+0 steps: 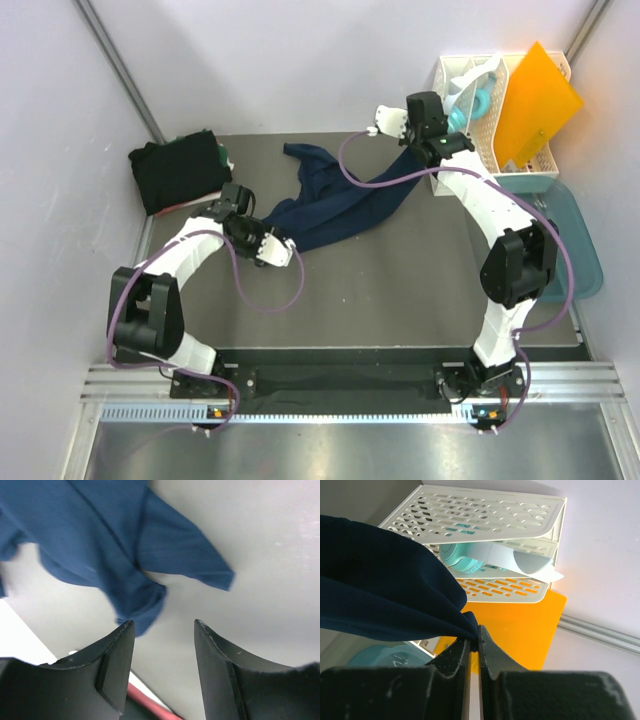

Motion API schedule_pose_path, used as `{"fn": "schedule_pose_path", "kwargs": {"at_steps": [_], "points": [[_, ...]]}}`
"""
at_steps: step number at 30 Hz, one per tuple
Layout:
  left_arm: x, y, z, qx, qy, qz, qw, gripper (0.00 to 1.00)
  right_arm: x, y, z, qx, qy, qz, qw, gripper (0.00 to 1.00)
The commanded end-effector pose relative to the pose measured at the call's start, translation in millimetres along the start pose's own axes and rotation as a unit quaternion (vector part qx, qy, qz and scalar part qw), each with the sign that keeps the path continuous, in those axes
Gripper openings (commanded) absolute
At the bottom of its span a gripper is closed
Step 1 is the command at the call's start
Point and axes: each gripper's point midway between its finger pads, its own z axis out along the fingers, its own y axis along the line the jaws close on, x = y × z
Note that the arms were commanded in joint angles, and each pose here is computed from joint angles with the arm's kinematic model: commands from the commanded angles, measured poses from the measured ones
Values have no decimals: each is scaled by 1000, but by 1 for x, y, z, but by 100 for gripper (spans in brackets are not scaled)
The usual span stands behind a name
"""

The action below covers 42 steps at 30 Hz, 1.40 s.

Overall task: Fold and stack the t-shirts
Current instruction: Flatten out the tshirt

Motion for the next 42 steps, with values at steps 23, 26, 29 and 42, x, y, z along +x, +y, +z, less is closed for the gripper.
{"fn": "schedule_pose_path", "kwargs": {"at_steps": [23,26,29,42], "points": [[-4,26,28,60,-19,92,994,48,-2,-26,-11,40,-9,32,999,3],[-3,24,22,68,-13,96,993,47,-3,-25,-9,39,-9,31,999,3],[-5,24,13,71,-17,103,992,48,-3,-26,-7,40,-9,30,999,3],[-7,9,16,101,-26,123,987,47,-7,-28,-2,40,-11,29,999,3]]}}
